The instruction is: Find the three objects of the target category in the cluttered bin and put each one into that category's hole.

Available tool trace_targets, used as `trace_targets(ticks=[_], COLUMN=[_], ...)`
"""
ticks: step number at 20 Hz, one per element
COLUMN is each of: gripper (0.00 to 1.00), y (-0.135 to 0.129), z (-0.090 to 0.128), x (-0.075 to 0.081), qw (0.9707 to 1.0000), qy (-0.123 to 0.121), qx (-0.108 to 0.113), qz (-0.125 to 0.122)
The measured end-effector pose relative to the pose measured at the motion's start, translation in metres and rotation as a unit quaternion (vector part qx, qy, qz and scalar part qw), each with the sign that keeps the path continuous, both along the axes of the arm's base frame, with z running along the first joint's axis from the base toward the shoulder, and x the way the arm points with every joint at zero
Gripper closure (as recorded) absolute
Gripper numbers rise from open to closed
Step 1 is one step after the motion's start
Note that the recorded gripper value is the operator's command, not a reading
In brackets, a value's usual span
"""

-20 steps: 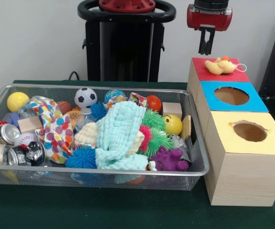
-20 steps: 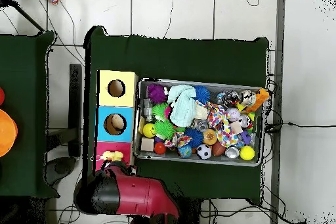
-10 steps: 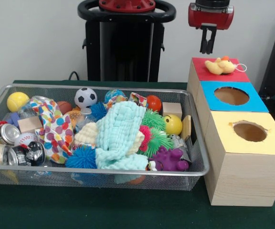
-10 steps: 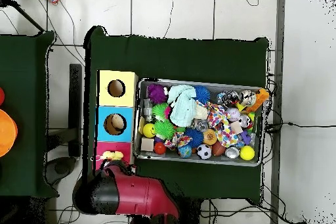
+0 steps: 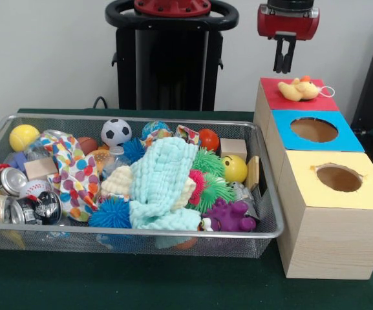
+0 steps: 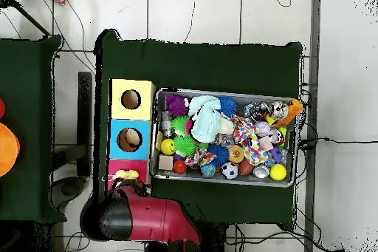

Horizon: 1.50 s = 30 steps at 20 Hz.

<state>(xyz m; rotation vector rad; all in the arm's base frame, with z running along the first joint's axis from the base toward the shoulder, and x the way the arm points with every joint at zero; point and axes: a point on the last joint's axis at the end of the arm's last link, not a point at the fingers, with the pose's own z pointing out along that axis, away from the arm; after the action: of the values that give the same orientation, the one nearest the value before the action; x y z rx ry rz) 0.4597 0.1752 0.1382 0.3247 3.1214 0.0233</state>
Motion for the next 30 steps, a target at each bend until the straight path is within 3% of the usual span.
trace_targets(ticks=[30], gripper=[1.00], y=[0.036], z=[-0.012], x=[-0.020], qw=[0.9991], qy=[0.015], qx=[-0.001], qz=[0.040])
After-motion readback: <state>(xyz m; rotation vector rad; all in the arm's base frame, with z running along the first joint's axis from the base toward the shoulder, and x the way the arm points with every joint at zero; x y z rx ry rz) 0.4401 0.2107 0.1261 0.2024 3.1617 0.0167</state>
